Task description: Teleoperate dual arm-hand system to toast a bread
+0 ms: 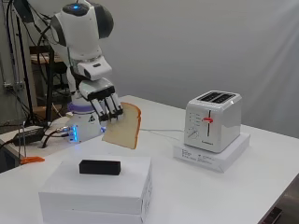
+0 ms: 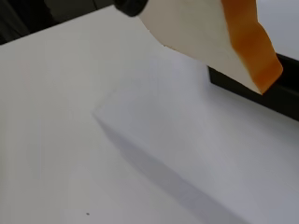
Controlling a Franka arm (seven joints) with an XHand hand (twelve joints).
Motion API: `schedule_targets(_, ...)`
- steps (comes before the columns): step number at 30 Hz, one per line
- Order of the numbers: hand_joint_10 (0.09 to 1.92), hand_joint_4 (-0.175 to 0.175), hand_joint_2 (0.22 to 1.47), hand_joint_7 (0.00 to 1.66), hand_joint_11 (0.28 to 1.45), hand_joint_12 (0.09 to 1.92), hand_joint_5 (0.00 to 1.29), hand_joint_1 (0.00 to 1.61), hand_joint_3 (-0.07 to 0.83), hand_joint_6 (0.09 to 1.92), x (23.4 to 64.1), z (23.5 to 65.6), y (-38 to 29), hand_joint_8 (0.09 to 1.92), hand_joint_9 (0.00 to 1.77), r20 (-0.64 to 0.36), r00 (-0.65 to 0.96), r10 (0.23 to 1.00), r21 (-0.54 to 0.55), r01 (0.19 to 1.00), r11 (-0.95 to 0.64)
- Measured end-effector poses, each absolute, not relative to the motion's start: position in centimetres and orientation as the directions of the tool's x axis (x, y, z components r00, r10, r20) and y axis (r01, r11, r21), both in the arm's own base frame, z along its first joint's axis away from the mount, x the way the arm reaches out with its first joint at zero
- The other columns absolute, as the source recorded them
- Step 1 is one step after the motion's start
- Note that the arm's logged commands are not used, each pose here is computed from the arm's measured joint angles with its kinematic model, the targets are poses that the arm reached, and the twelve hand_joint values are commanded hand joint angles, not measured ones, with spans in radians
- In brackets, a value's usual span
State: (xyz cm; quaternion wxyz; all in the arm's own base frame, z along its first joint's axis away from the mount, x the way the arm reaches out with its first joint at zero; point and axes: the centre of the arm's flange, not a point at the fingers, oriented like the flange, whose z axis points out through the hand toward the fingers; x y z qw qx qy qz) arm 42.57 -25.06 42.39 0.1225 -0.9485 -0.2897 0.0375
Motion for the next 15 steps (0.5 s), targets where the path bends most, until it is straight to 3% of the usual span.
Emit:
schedule_targets(3, 0.13, -0.171, 1.22, 0.97, 0.63, 0.86, 0.62, 1.21, 0.004, 1.37, 45.9, 47.8, -19.2, 1.14, 1.39, 0.064, 0.749, 0.66, -0.183, 0.659, -0.73)
schedule_targets(5, 0.34, -0.175, 1.25, 0.91, 0.64, 0.84, 0.57, 1.2, 0.002, 1.39, 48.3, 51.6, -14.2, 1.26, 1.3, 0.129, 0.649, 0.75, -0.154, 0.76, -0.631)
schedule_targets(7, 0.6, -0.175, 1.24, 0.92, 0.64, 0.82, 0.6, 1.2, 0.001, 1.36, 49.7, 52.7, -10.7, 1.26, 1.19, 0.194, 0.567, 0.8, -0.187, 0.822, -0.538)
schedule_targets(9, 0.61, -0.175, 1.23, 0.95, 0.63, 0.81, 0.61, 1.21, 0.001, 1.35, 50.6, 52.8, -10.0, 1.21, 1.18, 0.256, 0.564, 0.785, -0.227, 0.824, -0.518)
schedule_targets(12, 0.56, -0.175, 1.23, 0.95, 0.63, 0.78, 0.61, 1.21, 0.001, 1.35, 50.3, 52.8, -14.0, 1.2, 1.2, 0.291, 0.641, 0.711, -0.251, 0.768, -0.589)
schedule_targets(15, 0.34, -0.175, 1.22, 0.97, 0.66, 0.6, 0.61, 1.21, 0.002, 1.38, 49.8, 54.0, -17.2, 1.14, 1.26, 0.31, 0.652, 0.692, -0.23, 0.757, -0.611)
